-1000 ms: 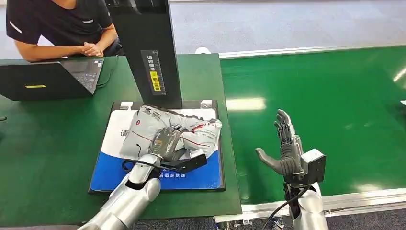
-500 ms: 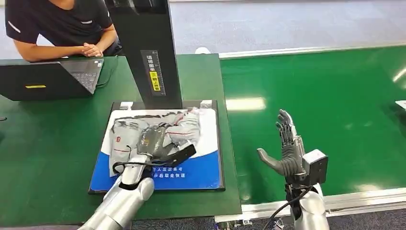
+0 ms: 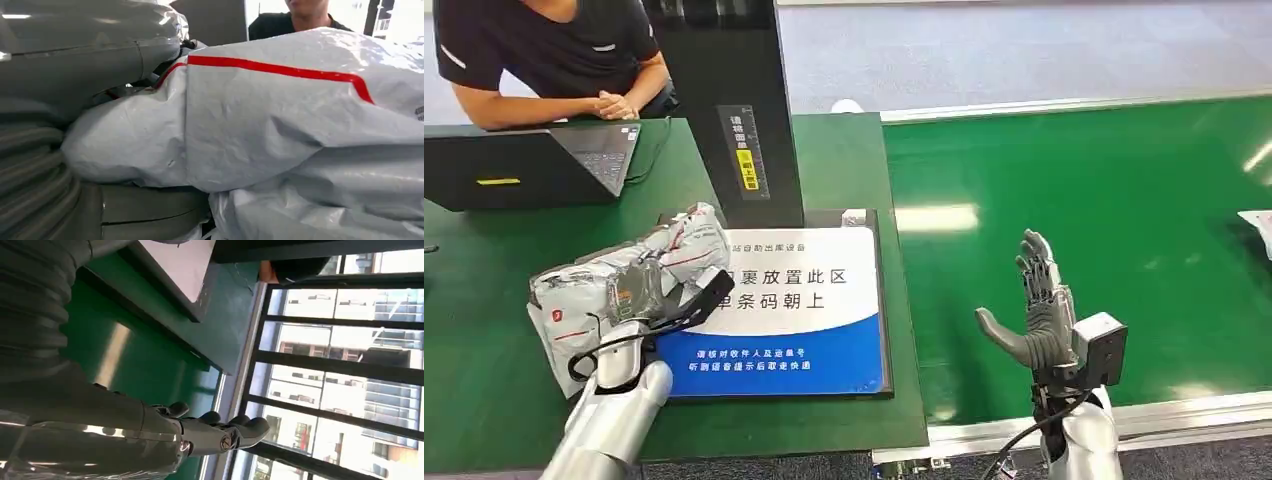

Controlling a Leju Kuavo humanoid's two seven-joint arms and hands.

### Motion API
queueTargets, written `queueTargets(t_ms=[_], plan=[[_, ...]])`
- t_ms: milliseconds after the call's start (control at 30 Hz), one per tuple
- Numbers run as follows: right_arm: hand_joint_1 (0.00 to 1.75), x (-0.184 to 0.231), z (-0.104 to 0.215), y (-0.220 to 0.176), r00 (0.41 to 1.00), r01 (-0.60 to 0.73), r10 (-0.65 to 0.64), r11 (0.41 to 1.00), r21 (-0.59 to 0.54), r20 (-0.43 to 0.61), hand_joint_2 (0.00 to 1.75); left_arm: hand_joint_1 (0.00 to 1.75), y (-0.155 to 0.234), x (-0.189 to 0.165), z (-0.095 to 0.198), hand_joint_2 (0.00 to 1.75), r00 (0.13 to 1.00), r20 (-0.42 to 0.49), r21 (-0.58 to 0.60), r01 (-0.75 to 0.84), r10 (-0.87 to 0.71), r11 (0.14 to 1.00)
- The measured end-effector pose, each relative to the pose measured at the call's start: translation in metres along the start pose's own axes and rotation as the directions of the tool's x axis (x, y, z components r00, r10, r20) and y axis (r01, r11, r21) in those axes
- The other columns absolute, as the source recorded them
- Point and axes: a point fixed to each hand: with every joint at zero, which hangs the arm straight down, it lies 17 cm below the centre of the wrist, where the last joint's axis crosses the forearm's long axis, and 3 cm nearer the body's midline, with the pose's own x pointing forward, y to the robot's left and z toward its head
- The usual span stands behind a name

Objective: Moved the parcel from conveyor to table for the left to box.

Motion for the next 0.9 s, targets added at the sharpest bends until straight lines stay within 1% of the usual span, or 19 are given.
queueTargets(t_ms=[67, 133, 333, 500, 600, 700, 733, 767, 900], plan=[[0.00, 0.000, 0.000, 0.000, 1.000, 0.001, -0.001, 1.000, -0.001, 0.000, 1.75, 1.75, 0.002, -0.010, 0.000, 1.75, 0.999, -0.034, 0.010, 0.005, -0.005, 1.000], [0.00, -0.001, 0.001, 0.000, 1.000, 0.002, -0.002, 1.000, 0.000, -0.002, 1.75, 1.75, 0.004, -0.030, 0.003, 1.75, 0.995, -0.093, 0.032, 0.022, -0.019, 0.999], [0.00, 0.001, 0.005, -0.001, 1.000, 0.000, 0.000, 1.000, -0.005, -0.002, 1.75, 1.75, 0.018, -0.117, 0.019, 1.75, 0.967, -0.254, 0.107, 0.060, -0.031, 0.992], [0.00, 0.004, 0.006, -0.001, 1.000, -0.001, 0.001, 1.000, 0.002, 0.003, 1.75, 1.75, 0.033, -0.181, 0.031, 1.75, 0.916, -0.401, 0.145, 0.069, -0.005, 0.987], [0.00, 0.004, 0.007, 0.001, 1.000, 0.003, -0.003, 1.000, 0.004, 0.000, 1.75, 1.75, 0.057, -0.220, 0.043, 1.75, 0.879, -0.472, 0.250, 0.061, 0.067, 0.966], [0.00, 0.003, 0.008, 0.002, 1.000, 0.005, -0.005, 1.000, 0.005, -0.003, 1.75, 1.75, 0.083, -0.248, 0.055, 1.75, 0.856, -0.501, 0.369, 0.077, 0.128, 0.926], [0.00, 0.003, 0.008, 0.002, 1.000, 0.005, -0.005, 1.000, 0.005, -0.003, 1.75, 0.73, 0.089, -0.252, 0.057, 1.75, 0.855, -0.500, 0.391, 0.085, 0.134, 0.916], [0.00, 0.003, 0.008, 0.002, 1.000, 0.006, -0.006, 1.000, 0.005, -0.003, 1.75, 0.00, 0.096, -0.258, 0.060, 1.75, 0.855, -0.500, 0.412, 0.093, 0.140, 0.906], [0.00, 0.002, 0.009, 0.004, 1.000, 0.007, -0.007, 1.000, 0.006, -0.006, 1.75, 0.00, 0.120, -0.267, 0.063, 1.75, 0.868, -0.476, 0.465, 0.115, 0.138, 0.878]])
